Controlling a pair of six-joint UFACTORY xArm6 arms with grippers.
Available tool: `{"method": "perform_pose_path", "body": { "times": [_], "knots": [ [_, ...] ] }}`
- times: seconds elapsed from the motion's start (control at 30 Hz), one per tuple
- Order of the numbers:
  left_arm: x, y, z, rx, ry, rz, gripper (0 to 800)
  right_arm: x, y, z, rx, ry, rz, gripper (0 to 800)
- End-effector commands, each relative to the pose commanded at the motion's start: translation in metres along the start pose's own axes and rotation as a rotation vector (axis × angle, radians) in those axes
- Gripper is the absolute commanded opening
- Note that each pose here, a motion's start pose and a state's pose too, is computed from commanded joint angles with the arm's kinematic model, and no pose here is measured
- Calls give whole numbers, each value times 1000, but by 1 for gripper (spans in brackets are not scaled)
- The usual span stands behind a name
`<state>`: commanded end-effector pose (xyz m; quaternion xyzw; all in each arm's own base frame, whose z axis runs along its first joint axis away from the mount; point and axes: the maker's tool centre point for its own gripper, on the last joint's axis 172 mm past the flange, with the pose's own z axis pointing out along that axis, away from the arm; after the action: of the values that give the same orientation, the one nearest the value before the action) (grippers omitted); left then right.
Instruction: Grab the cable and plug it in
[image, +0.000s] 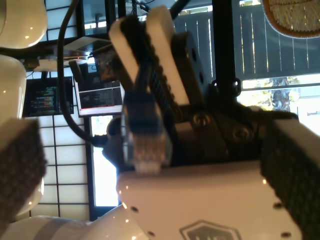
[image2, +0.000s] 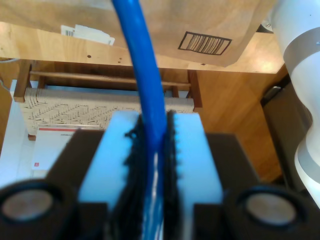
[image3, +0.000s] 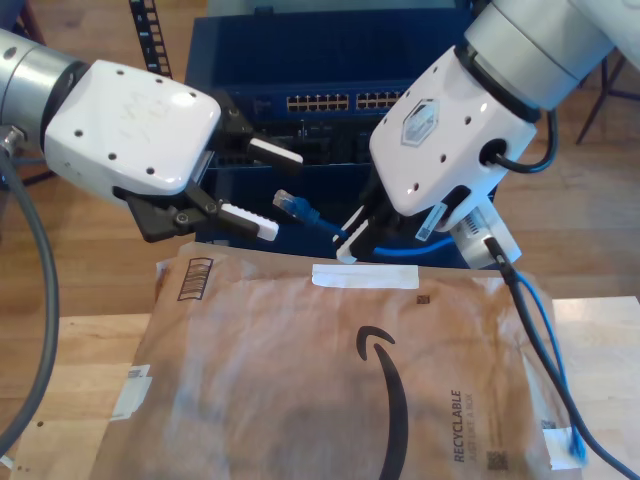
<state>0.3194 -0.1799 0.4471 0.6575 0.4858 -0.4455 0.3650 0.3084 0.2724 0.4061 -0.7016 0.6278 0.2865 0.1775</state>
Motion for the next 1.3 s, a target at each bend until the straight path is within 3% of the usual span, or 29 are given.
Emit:
{"method": "perform_pose_path", "body": {
  "times": [0.17, 0.6, 1.3],
  "knots": [
    [-4, -7, 2, 22, -9, 19, 486, 0, 2, 1, -28, 3, 1, 1],
    [-4, -9, 2, 18, -9, 67, 443, 13, 5, -3, -59, 3, 38, 1],
    [1, -9, 4, 19, -18, 54, 324, 7, 10, 0, -98, -31, 51, 1]
  ]
}}
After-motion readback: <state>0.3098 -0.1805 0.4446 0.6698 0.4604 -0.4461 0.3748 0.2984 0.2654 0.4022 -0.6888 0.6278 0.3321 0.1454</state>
